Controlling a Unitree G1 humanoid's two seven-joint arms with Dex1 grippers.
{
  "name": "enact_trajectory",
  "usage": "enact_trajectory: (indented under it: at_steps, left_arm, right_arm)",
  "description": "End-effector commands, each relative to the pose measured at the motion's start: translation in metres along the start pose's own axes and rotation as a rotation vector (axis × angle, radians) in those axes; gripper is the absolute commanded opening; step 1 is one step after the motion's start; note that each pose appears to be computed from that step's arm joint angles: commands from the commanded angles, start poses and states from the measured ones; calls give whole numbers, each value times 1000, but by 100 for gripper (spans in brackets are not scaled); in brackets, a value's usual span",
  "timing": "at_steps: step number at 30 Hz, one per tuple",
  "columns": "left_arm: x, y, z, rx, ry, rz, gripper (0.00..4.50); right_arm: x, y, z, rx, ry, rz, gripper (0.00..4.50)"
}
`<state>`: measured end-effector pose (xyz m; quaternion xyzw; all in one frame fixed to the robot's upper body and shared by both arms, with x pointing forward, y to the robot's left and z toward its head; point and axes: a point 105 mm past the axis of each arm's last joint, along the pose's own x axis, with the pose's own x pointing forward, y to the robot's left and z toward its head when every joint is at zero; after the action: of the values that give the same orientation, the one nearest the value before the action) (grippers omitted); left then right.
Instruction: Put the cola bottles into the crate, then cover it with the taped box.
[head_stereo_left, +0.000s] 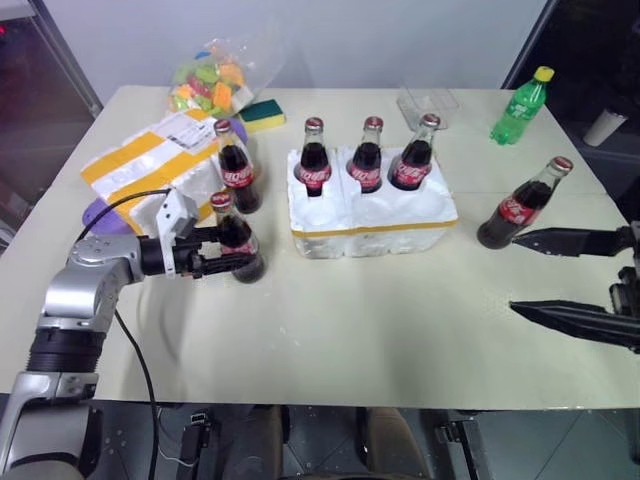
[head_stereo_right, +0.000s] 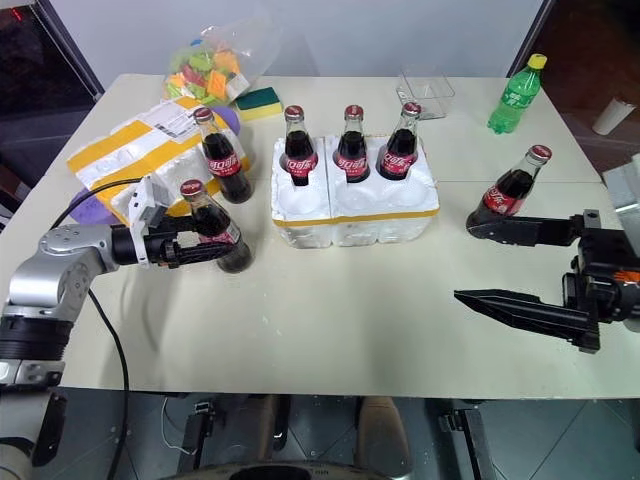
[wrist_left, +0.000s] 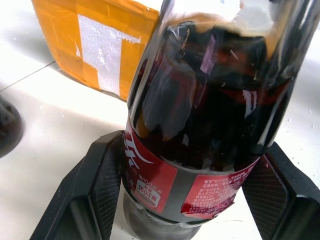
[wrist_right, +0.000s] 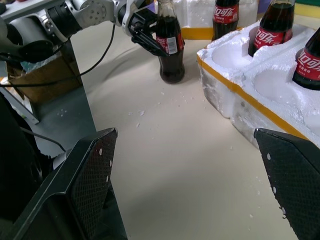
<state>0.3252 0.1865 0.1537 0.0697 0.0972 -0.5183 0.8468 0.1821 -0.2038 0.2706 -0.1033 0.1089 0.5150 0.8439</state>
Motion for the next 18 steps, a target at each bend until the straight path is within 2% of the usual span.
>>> enact_trajectory:
  at_steps: [1,6,10,13,15,18]
  left_arm:
    - [-6,-13,28,21,-59,-90,279]
    - [-19,-46,66,-36,-72,-310,279]
    - [-8,-64,111,-23,-163,-443,279]
    - [15,-65,145,24,-271,-467,279]
    - [42,-55,167,62,-347,-408,279]
    - [76,-43,185,93,-394,-335,279]
  right_arm:
    - [3,3,3,-17,-19,1,450]
    - [6,2,-1,2,-24,-13,450]
    - [8,1,-2,6,-32,-31,450]
    - [9,0,-4,10,-42,-48,450]
    - [10,-1,-4,13,-51,-62,450]
    - [12,-2,-4,15,-66,-79,450]
